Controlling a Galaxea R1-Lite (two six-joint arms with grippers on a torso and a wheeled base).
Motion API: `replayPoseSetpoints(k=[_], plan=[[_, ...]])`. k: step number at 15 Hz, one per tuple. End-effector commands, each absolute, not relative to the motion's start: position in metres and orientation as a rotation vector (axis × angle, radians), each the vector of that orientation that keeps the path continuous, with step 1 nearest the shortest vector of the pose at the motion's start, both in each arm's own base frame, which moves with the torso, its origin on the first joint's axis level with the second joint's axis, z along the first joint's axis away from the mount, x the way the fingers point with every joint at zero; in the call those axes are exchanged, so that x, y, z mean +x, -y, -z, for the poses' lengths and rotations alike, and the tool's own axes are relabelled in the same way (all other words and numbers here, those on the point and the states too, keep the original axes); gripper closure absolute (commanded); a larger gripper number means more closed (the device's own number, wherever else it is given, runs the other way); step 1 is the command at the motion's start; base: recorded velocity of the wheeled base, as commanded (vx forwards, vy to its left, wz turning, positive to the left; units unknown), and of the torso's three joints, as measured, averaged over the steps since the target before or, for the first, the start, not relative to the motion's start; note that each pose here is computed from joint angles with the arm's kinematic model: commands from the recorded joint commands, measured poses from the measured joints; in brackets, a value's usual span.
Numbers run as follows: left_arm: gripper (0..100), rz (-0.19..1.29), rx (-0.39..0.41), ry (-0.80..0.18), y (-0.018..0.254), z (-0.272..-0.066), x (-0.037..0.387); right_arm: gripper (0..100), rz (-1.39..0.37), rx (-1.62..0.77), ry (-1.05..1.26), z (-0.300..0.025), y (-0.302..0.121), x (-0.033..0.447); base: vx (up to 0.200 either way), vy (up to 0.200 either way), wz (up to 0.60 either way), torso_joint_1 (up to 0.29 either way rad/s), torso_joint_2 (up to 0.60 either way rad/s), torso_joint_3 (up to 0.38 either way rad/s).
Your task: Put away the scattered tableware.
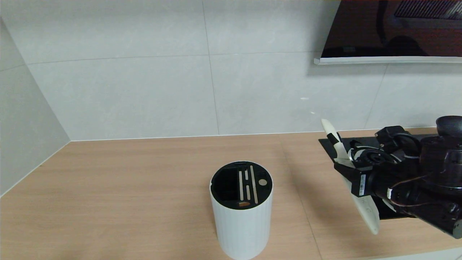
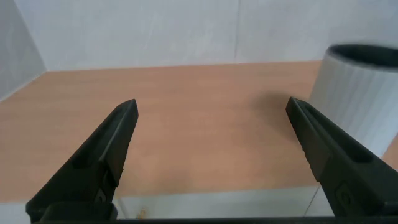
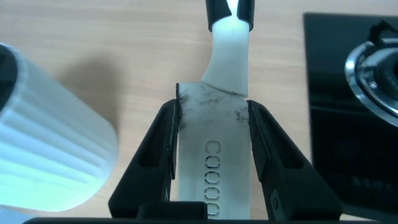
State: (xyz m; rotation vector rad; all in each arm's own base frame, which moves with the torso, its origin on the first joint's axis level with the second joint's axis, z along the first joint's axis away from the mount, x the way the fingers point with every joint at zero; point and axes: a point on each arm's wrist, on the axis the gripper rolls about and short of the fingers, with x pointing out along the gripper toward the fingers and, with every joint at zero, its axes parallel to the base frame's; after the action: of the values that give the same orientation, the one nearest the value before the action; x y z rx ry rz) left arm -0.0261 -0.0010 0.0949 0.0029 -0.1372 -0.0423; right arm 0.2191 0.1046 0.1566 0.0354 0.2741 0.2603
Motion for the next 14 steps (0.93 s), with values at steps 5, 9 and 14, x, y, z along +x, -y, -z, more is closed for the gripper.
replayPoseSetpoints(k=[5, 9, 14], plan=[[0, 0.382, -0.007, -0.043, 0.007, -0.191, -0.009, 100, -0.293, 0.055, -0.212, -0.197, -0.117, 0.229, 0.000, 0.000, 0.00, 0.000, 0.00, 0.000], [0, 0.603, -0.045, -0.208, 0.015, -0.240, 0.060, 100, -0.357, 0.067, -0.171, -0.229, -0.138, 0.238, 0.000, 0.000, 0.00, 0.000, 0.00, 0.000], [0, 0.736, -0.251, -0.294, 0.042, -0.258, 0.143, 100, -0.531, 0.051, -0.185, -0.230, -0.181, 0.212, 0.000, 0.000, 0.00, 0.000, 0.00, 0.000]])
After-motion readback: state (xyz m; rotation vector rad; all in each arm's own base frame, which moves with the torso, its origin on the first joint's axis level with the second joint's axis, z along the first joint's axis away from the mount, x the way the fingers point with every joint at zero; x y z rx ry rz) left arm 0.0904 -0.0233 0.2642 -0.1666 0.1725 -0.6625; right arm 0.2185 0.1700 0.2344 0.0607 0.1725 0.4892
